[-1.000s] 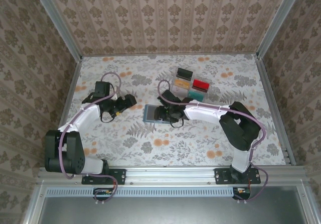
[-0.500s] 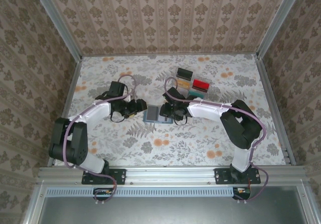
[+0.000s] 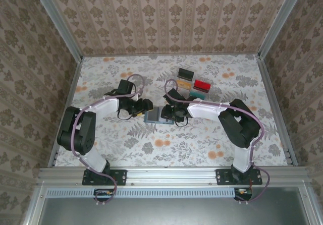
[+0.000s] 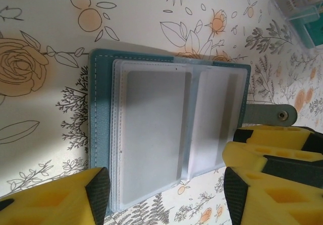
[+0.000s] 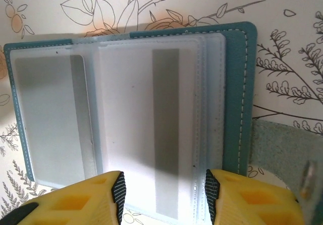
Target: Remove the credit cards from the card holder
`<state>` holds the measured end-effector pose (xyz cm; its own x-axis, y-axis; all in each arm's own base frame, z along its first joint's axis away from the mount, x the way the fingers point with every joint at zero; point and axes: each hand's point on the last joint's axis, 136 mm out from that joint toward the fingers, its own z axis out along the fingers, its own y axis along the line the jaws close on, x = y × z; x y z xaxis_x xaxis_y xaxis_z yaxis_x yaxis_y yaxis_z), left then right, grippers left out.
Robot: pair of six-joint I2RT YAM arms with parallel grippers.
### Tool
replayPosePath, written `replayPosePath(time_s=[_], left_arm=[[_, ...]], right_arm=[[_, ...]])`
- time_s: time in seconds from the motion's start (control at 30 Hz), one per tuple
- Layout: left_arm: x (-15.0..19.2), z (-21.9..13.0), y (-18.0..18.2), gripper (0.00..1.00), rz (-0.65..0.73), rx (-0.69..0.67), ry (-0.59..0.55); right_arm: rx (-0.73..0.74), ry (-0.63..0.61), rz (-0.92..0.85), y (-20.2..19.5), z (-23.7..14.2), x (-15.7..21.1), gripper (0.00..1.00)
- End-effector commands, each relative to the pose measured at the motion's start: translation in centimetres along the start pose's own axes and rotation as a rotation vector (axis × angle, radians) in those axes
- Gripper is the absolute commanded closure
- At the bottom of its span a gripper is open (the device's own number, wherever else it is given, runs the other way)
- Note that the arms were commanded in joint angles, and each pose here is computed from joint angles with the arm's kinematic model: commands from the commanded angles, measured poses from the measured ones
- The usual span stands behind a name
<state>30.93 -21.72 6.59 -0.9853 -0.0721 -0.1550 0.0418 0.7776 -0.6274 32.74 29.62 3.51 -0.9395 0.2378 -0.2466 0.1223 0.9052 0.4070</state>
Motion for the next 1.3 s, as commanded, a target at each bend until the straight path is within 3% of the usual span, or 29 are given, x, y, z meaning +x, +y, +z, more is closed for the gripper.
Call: replayPosePath(time_s=[0.0,0.7,0.93,1.27], left_arm=[[-0.4,0.4,-0.5,0.37,-0.004,0.017,0.005],[0.9,2.1,1.5,0.52,-0.038,-0.026,0.052],[0.9,1.9,1.4,0.52,-0.034,-0.025,0.049],[1.0,1.9,1.6,0.52,-0.037,-0.029,0.052]], right_arm=[[-0.021,-0.005,-0.008,0.4,-0.1,-0.3,0.52],[-0.012,-0.054,-0.020,-0.3,-1.3,-0.8,0.58],[-0.075,-0.039,-0.040,0.7,-1.5,-0.7,0.60],[-0.031,0.003,-0.018,-0.1,0.1,-0.3,0.59]])
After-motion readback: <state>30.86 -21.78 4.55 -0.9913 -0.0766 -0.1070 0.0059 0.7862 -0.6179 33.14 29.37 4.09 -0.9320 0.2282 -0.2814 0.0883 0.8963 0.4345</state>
